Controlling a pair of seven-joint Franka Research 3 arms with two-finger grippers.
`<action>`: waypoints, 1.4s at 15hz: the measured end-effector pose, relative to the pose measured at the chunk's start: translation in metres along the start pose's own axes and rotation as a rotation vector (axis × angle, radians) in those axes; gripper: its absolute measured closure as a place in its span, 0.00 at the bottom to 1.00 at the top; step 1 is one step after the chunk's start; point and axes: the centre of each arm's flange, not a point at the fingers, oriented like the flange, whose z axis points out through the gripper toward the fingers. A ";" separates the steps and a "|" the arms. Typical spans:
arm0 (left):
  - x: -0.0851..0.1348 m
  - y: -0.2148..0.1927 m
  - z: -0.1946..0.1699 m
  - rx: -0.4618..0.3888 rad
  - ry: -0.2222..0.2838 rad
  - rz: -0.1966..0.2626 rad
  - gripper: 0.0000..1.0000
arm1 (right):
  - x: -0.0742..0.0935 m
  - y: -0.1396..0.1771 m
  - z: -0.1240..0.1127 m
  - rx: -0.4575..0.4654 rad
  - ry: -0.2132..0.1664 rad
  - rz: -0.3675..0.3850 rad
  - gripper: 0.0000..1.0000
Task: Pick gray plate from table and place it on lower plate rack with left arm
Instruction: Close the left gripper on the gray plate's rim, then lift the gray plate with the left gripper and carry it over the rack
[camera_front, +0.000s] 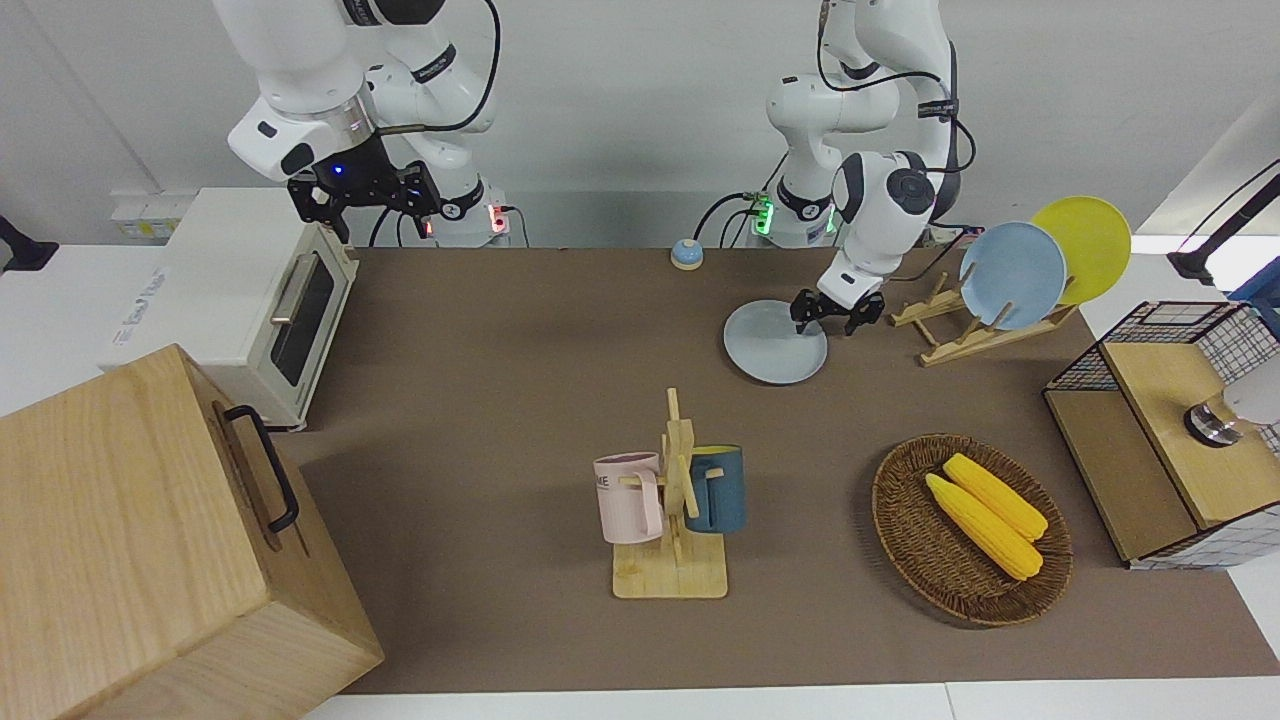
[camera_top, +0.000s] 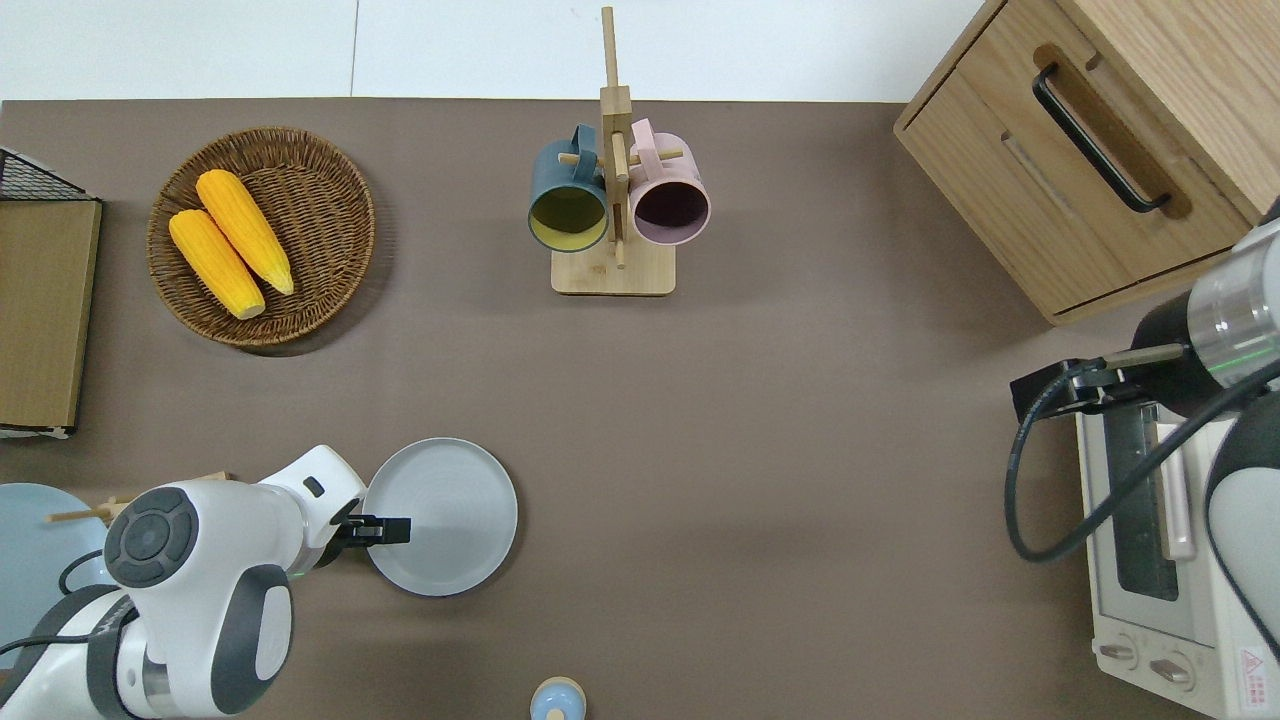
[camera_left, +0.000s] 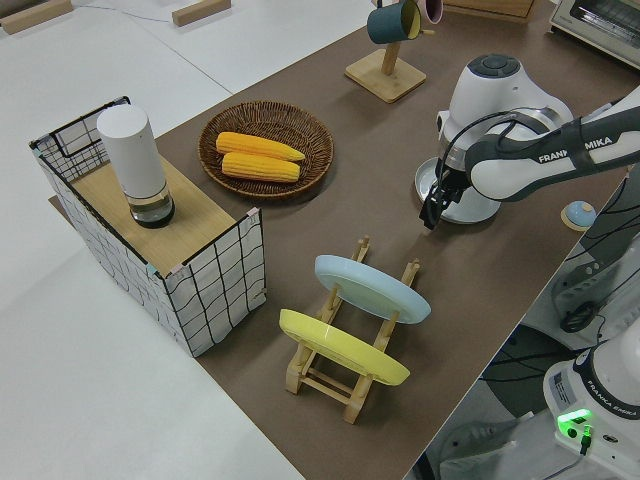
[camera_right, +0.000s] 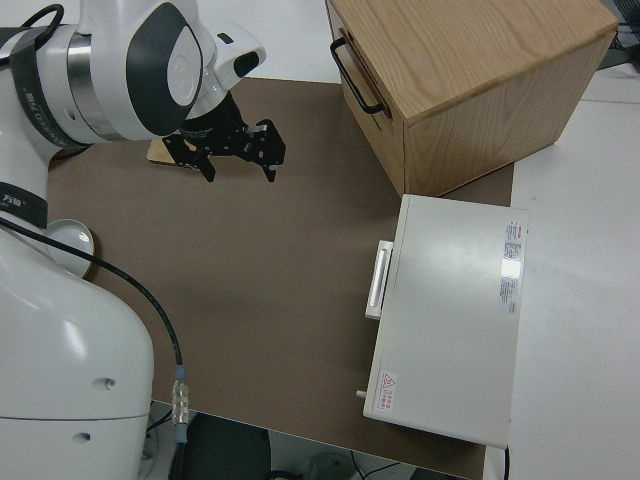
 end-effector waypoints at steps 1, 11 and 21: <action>0.000 0.000 0.002 0.000 -0.003 0.000 0.12 | 0.000 0.000 0.000 0.000 0.000 0.000 0.01; 0.000 0.011 0.002 -0.003 0.000 -0.029 0.94 | 0.000 0.000 0.000 0.000 0.000 0.000 0.01; 0.022 0.012 -0.050 -0.021 -0.019 -0.034 0.97 | 0.000 0.000 0.000 0.000 0.000 0.000 0.01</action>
